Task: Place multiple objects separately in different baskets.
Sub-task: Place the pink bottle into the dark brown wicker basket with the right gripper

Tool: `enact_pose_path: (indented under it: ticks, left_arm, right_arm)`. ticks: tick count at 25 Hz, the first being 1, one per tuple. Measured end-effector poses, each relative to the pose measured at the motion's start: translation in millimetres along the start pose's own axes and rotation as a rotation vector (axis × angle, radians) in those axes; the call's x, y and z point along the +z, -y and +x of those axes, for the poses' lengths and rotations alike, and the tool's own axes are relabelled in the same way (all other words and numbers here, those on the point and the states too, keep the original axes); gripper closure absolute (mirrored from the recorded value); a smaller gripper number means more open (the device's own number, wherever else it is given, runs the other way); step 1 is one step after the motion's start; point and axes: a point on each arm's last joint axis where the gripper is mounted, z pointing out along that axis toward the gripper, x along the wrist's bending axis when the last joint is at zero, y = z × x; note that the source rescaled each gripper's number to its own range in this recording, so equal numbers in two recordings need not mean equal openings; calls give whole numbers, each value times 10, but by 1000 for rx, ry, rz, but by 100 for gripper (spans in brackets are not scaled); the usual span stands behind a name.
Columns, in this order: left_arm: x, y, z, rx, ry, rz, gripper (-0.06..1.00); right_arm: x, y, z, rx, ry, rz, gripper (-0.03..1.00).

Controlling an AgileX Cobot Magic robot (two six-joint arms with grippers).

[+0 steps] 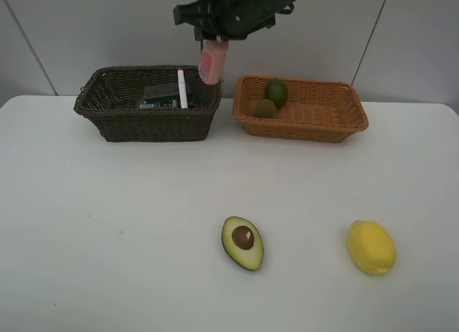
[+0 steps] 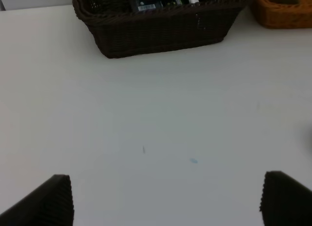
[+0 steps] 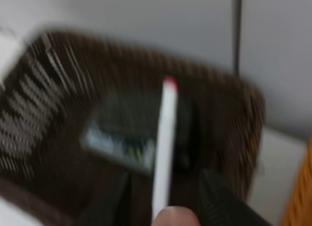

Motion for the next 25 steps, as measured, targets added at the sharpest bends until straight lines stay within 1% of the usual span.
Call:
enact_pose_path:
  ticks: [4, 8, 11, 14, 15, 16, 17, 20, 21, 23, 25]
  left_arm:
    - [0, 0, 0, 0, 0, 0, -6]
    - [0, 0, 0, 0, 0, 0, -6]
    - [0, 0, 0, 0, 0, 0, -6]
    - [0, 0, 0, 0, 0, 0, -6]
    - [0, 0, 0, 0, 0, 0, -6]
    - [0, 0, 0, 0, 0, 0, -6]
    - [0, 0, 0, 0, 0, 0, -6]
    - [0, 0, 0, 0, 0, 0, -6]
    - [0, 0, 0, 0, 0, 0, -6]
    - [0, 0, 0, 0, 0, 0, -6]
    - [0, 0, 0, 0, 0, 0, -6]
  right_arm:
    - [177, -93, 28, 26, -55, -258, 74]
    - [535, 97, 5, 40, -83, -414, 74]
    - [821, 368, -32, 41, -87, -436, 74]
    - [1037, 636, -74, 53, -77, -390, 74]
    - [1083, 705, -84, 54, -74, -373, 73]
    - [1112, 752, -91, 56, -72, -361, 67]
    - [1123, 772, -94, 56, -71, -355, 56]
    - [1120, 763, -93, 56, -72, -365, 19]
    - [1117, 760, -92, 55, -72, -365, 10]
    - [1109, 757, -91, 55, -70, -349, 1]
    - [1072, 725, -86, 55, -65, -316, -2]
